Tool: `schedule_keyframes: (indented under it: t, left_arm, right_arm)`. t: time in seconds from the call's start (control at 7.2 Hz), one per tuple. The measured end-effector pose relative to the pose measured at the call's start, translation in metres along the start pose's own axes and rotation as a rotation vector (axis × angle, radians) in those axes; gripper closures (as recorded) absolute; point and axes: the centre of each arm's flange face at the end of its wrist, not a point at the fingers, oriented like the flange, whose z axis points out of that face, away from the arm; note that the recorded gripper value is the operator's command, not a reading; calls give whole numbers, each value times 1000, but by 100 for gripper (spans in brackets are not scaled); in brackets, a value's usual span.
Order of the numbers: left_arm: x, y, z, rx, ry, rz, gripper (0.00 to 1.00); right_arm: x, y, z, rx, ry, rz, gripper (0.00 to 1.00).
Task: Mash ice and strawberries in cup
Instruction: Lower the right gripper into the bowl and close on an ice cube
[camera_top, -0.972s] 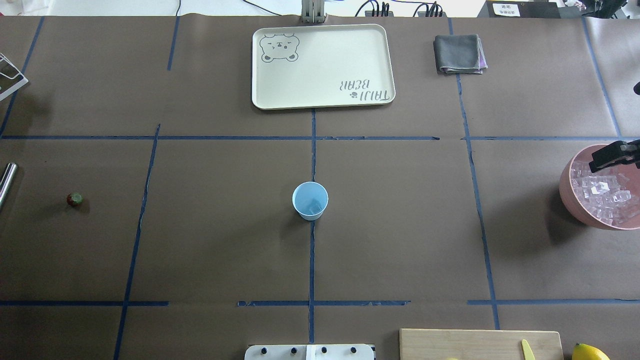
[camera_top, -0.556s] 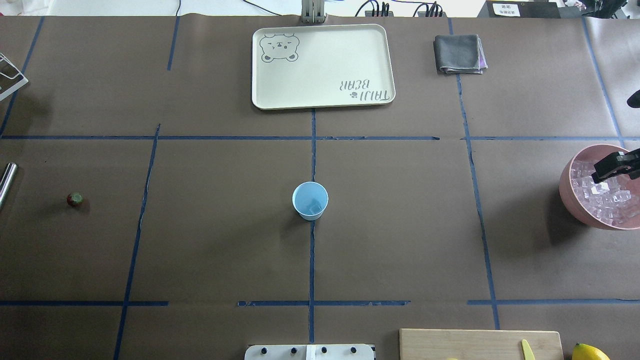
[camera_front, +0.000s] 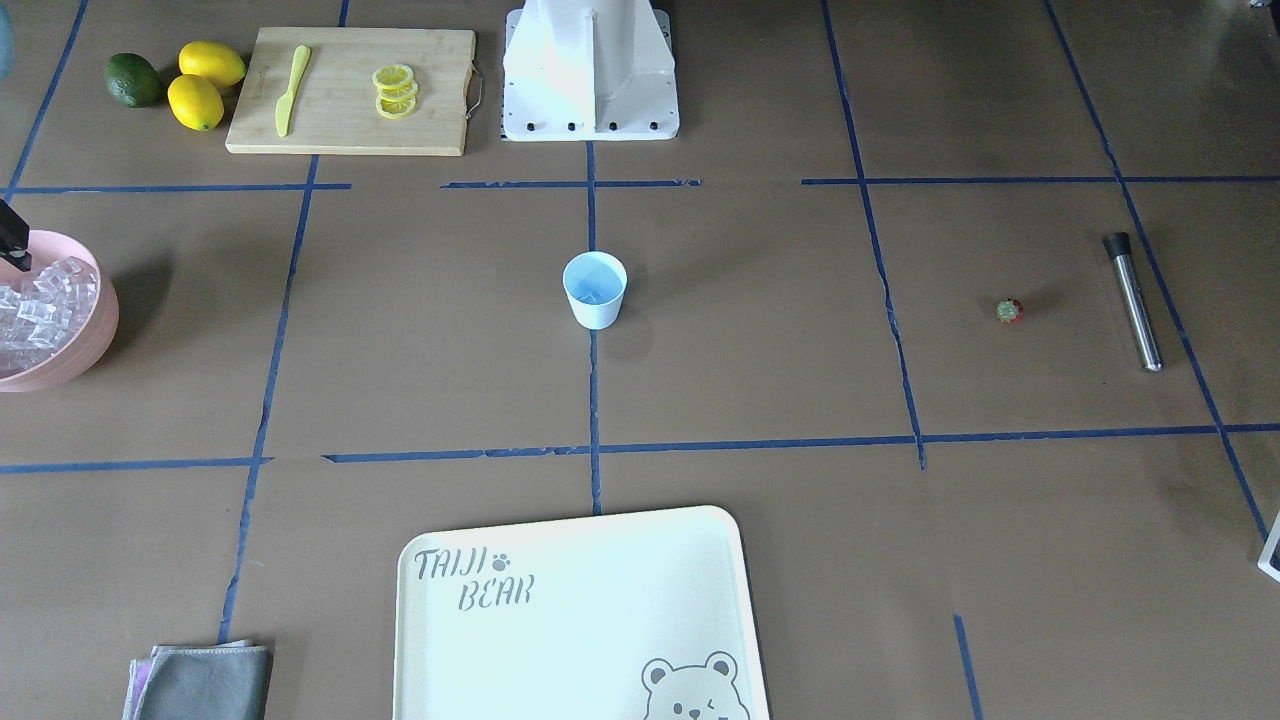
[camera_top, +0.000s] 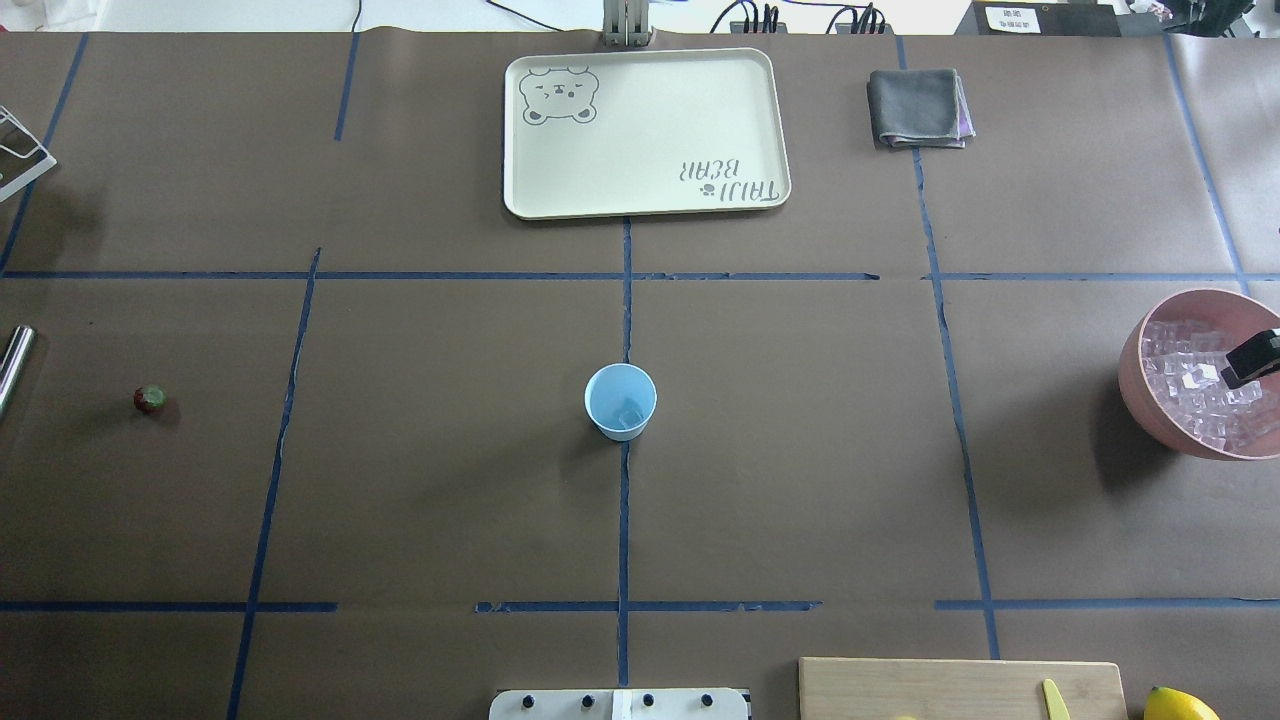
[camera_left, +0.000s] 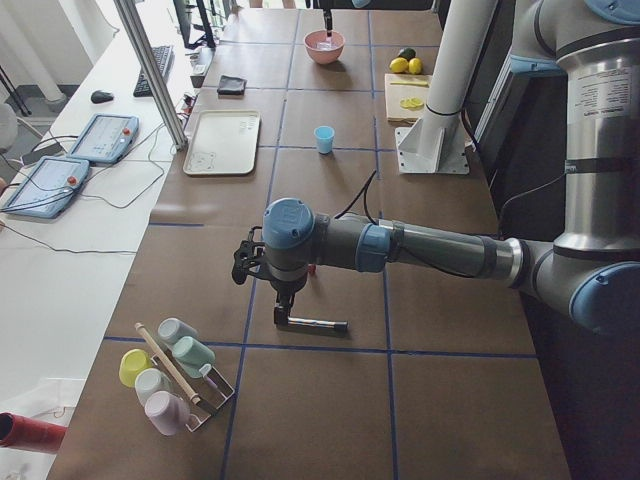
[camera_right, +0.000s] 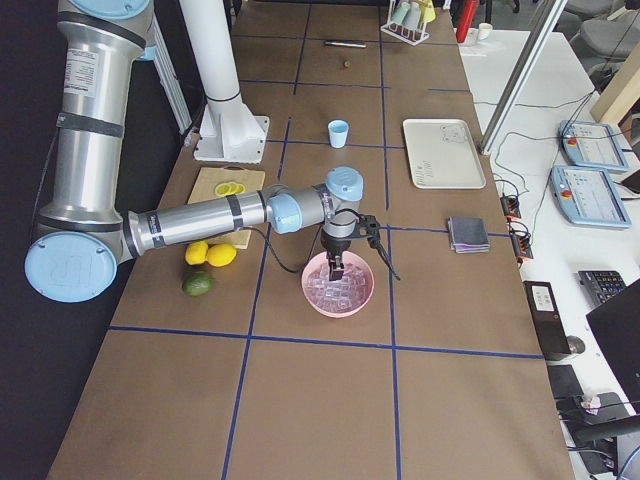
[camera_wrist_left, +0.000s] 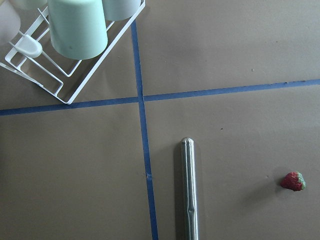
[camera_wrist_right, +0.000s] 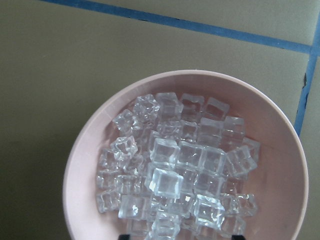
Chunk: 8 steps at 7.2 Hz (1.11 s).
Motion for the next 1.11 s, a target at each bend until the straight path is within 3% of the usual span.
schedule_keyframes:
  t: [1.11]
  left_arm:
    - [3,0,-2,5,0,2,0]
  right_arm:
    - [28,-9,36,-51,17,19,40]
